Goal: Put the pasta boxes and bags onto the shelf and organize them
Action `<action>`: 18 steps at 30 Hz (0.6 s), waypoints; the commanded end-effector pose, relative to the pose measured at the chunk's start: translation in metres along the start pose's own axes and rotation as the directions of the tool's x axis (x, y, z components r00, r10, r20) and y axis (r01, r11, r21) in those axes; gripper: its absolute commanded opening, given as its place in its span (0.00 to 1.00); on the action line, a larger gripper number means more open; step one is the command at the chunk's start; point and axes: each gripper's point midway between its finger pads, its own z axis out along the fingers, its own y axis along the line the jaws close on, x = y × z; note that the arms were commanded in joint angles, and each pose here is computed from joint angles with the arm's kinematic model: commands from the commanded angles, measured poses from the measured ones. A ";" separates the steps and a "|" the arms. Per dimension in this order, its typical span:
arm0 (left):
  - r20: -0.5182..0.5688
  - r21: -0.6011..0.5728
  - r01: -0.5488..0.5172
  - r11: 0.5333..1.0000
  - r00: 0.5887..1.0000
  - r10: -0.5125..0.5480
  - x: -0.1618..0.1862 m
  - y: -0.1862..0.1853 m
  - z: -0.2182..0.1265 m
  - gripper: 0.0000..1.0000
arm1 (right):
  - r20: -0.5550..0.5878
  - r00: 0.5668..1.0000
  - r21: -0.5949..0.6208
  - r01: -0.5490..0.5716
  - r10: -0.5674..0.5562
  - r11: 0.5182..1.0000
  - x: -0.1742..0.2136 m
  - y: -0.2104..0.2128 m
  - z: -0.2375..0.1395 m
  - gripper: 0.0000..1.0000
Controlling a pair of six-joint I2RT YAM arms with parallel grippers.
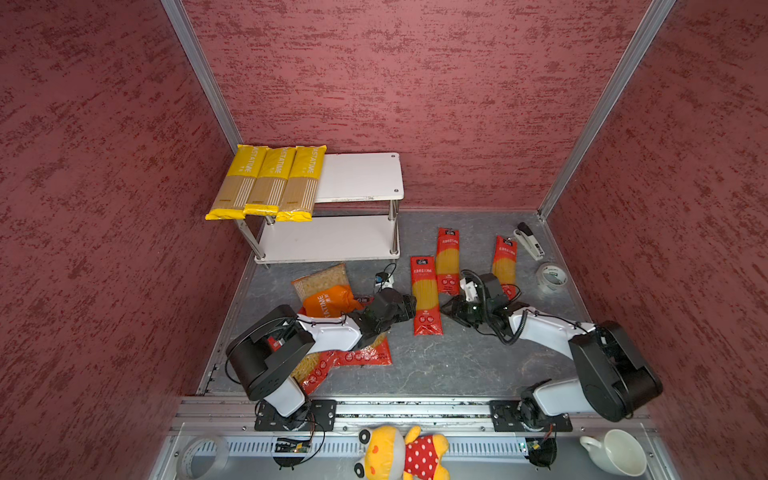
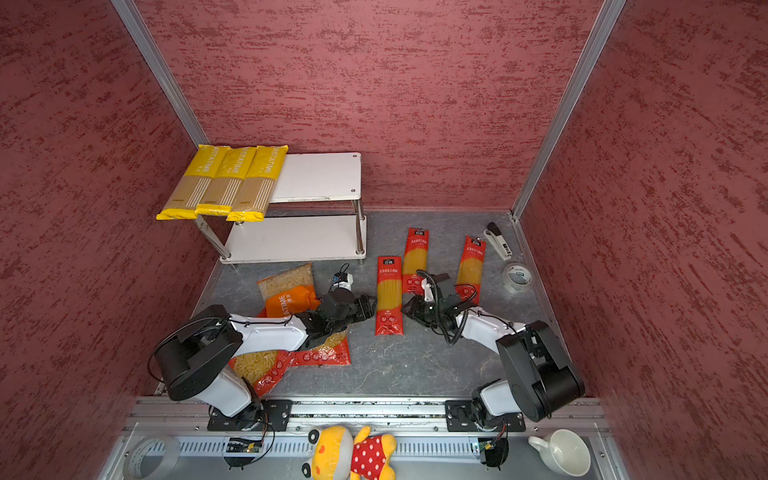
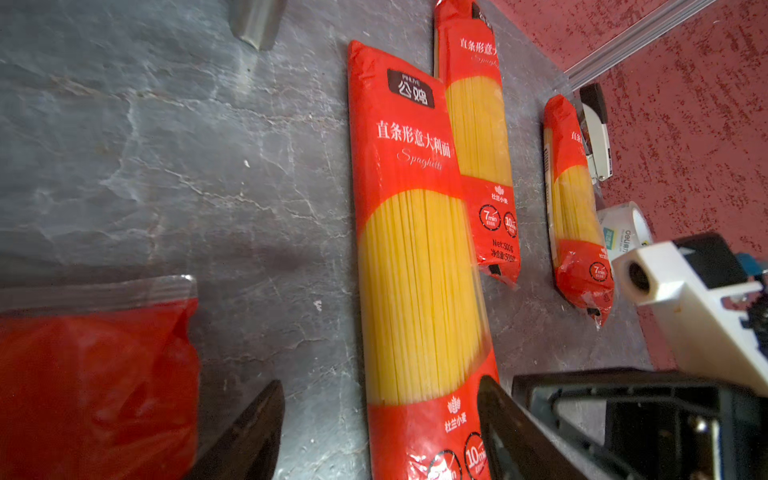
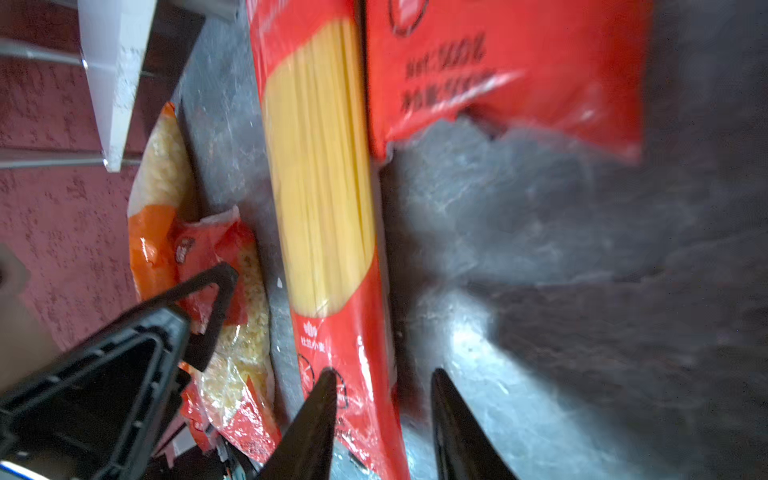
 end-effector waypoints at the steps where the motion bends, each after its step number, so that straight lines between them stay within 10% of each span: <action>1: -0.019 0.031 0.021 0.999 1.000 -0.021 0.002 -0.006 0.008 0.72 | -0.013 0.998 -0.008 0.067 -0.067 0.998 -0.016 0.001 0.004 0.46; 18: -0.095 0.122 0.142 0.982 0.987 -0.131 0.023 -0.010 0.044 0.50 | -0.070 0.997 -0.240 -0.044 0.027 0.970 -0.019 0.027 0.065 0.48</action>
